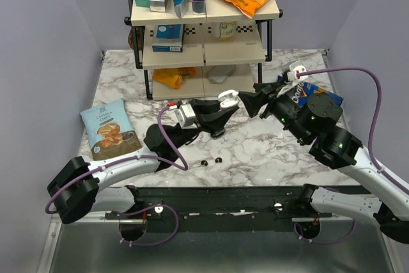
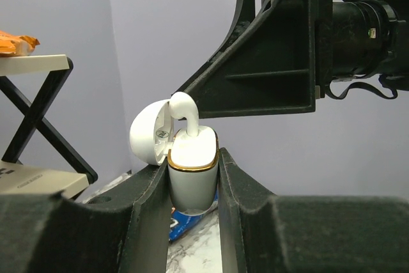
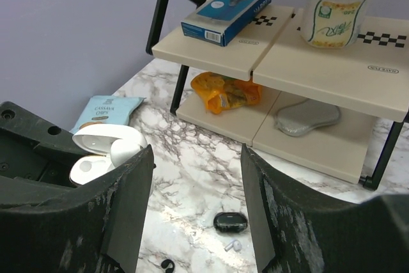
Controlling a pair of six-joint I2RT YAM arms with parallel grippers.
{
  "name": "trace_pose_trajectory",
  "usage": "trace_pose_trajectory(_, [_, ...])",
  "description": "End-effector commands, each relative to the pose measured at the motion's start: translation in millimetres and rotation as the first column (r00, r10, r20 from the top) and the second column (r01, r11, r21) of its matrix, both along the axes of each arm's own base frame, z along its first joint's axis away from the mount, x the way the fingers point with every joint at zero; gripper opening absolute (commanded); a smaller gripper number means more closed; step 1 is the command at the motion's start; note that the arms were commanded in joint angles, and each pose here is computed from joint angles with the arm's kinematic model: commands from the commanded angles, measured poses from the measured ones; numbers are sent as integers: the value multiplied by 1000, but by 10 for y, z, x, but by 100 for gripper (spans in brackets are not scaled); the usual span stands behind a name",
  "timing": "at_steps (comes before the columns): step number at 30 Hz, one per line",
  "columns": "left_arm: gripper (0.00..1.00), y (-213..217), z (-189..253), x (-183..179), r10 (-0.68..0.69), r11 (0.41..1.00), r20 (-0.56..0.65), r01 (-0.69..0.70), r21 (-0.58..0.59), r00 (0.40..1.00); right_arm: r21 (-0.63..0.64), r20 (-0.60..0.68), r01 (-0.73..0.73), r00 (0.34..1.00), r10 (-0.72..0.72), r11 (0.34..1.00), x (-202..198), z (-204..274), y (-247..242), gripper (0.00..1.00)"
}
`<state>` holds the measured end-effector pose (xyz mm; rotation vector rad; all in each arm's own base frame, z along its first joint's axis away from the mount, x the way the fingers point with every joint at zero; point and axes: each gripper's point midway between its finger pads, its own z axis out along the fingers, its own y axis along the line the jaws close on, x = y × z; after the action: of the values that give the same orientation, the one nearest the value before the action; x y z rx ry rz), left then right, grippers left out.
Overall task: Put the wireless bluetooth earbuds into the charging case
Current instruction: Adjust the earbud with the charging case.
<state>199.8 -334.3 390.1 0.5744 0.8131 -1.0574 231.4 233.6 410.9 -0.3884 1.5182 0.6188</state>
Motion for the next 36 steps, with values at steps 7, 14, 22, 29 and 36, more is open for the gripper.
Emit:
trace_pose_trajectory(7, [0,46,141,-76,-10,1000,51,11,-26,999,29,31,-51,998,50,998,-130,111,-13,66])
trace_pose_trajectory(14, [0,41,143,-99,-23,999,51,25,-26,998,31,35,-21,999,20,999,-95,146,-53,66])
trace_pose_trajectory(22, [0,45,150,-120,-30,999,56,32,-26,998,12,20,-52,998,51,999,-72,100,66,66])
trace_pose_trajectory(29, [0,33,127,-133,-39,999,58,40,-18,998,8,36,-88,996,87,996,-104,148,126,66])
trace_pose_trajectory(36, [0,23,123,-155,-50,999,65,51,-12,997,-1,52,-157,986,157,988,-198,162,192,67])
